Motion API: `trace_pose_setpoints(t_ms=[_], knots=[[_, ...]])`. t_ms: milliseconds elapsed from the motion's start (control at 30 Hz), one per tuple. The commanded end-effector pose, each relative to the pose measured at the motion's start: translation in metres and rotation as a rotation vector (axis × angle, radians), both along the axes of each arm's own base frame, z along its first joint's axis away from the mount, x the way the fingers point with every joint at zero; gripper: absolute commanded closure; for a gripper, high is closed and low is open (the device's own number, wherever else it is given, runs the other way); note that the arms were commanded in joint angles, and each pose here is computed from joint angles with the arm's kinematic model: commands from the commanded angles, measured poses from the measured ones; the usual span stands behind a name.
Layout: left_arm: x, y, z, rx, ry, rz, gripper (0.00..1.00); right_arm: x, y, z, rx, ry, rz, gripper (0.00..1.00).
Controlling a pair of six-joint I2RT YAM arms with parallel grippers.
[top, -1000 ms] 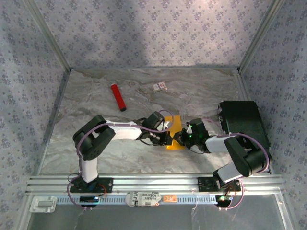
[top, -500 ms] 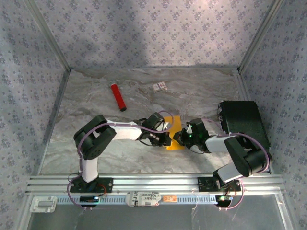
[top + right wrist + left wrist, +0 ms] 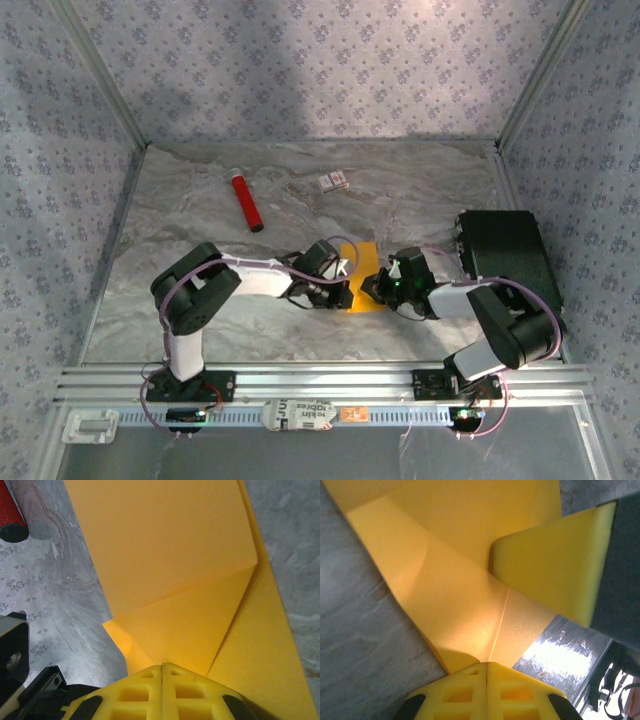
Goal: Fold a paper plane with a square sheet of paper (pick it up from the middle)
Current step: Fold the triangle a second time at the center of the table.
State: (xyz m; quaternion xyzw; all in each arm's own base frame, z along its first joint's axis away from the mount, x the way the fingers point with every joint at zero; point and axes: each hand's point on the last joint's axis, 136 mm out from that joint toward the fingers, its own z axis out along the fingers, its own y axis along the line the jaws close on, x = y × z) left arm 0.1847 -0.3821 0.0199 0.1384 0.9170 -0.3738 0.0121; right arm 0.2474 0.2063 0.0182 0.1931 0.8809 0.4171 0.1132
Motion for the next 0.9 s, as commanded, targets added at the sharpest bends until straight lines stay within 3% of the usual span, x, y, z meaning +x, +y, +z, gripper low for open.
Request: trace_pose_setpoints(t_ms=[0,233,567,867], knots=[[-0.023,0.029,-0.020,0.110,0.047,-0.014,0.98,-0.017,-0.023,-0.034,-0.110,0.123,-0.058,0.99],[-0.024,0.034,-0.004,0.111,-0.021,-0.036,0.98,-0.017,-0.023,-0.033,-0.107,0.125,-0.054,0.99],[-0.001,-0.001,0.052,-0.040,-0.109,-0.022,0.97,-0.016,-0.023,-0.032,-0.106,0.124,-0.059,0.99],[0.005,-0.024,0.030,-0.054,-0.030,-0.021,0.96,-0.015,-0.022,-0.032,-0.105,0.121,-0.059,0.99]])
